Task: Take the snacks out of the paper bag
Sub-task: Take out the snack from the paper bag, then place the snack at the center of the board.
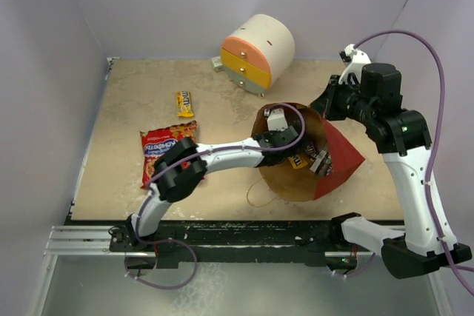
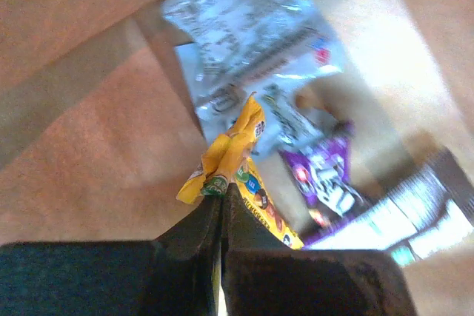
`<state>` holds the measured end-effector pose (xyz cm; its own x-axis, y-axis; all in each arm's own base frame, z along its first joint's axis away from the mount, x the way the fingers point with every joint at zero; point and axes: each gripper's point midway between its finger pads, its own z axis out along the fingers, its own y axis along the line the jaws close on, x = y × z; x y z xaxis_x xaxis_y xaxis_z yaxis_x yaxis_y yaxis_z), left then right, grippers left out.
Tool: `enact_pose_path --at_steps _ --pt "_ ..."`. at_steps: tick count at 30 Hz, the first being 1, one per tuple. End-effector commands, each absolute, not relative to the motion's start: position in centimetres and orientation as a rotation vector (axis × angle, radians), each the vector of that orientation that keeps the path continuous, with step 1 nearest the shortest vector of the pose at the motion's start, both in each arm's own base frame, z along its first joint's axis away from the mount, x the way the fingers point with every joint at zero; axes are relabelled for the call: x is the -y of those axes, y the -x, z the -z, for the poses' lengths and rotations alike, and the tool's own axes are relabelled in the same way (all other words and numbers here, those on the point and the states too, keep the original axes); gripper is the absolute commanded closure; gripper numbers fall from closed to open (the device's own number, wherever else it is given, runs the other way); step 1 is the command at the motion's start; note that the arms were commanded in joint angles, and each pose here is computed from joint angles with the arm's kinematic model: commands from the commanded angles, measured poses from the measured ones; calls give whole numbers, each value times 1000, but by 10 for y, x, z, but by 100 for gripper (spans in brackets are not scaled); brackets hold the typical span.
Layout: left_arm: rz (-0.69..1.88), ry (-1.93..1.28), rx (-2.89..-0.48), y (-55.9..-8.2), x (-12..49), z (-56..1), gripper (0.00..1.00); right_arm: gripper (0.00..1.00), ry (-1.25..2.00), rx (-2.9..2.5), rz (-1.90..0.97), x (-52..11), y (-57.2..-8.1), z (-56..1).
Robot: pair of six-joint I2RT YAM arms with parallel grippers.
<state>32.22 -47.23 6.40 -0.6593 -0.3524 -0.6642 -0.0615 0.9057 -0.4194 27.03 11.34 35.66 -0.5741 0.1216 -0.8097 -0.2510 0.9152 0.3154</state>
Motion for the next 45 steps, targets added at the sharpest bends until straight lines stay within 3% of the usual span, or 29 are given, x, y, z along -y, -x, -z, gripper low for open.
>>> enact_pose_path --at_steps 1,12,18,27,33,38,45 --pt "826 125 -2145 -296 475 -197 100 100 129 -1998 -513 -114 -268 -379" --pt "1158 -433 -2055 -177 390 -287 100 100 80 -1950 -523 -110 -262 -364" --pt "1074 -433 -1973 -168 327 -332 100 100 73 -1920 -472 -105 -274 -371" --pt "527 -402 -2161 -261 228 -303 100 100 120 -1829 -296 -86 -293 -401" --pt "82 -208 -2359 -344 114 -257 100 100 116 -1836 -283 -83 -291 -401" --pt "-72 -108 -2318 -413 51 -236 100 100 132 -1854 -278 -83 -288 -398" --pt "-11 -142 -2377 -495 12 -175 100 100 176 -1850 -254 -84 -294 -405"
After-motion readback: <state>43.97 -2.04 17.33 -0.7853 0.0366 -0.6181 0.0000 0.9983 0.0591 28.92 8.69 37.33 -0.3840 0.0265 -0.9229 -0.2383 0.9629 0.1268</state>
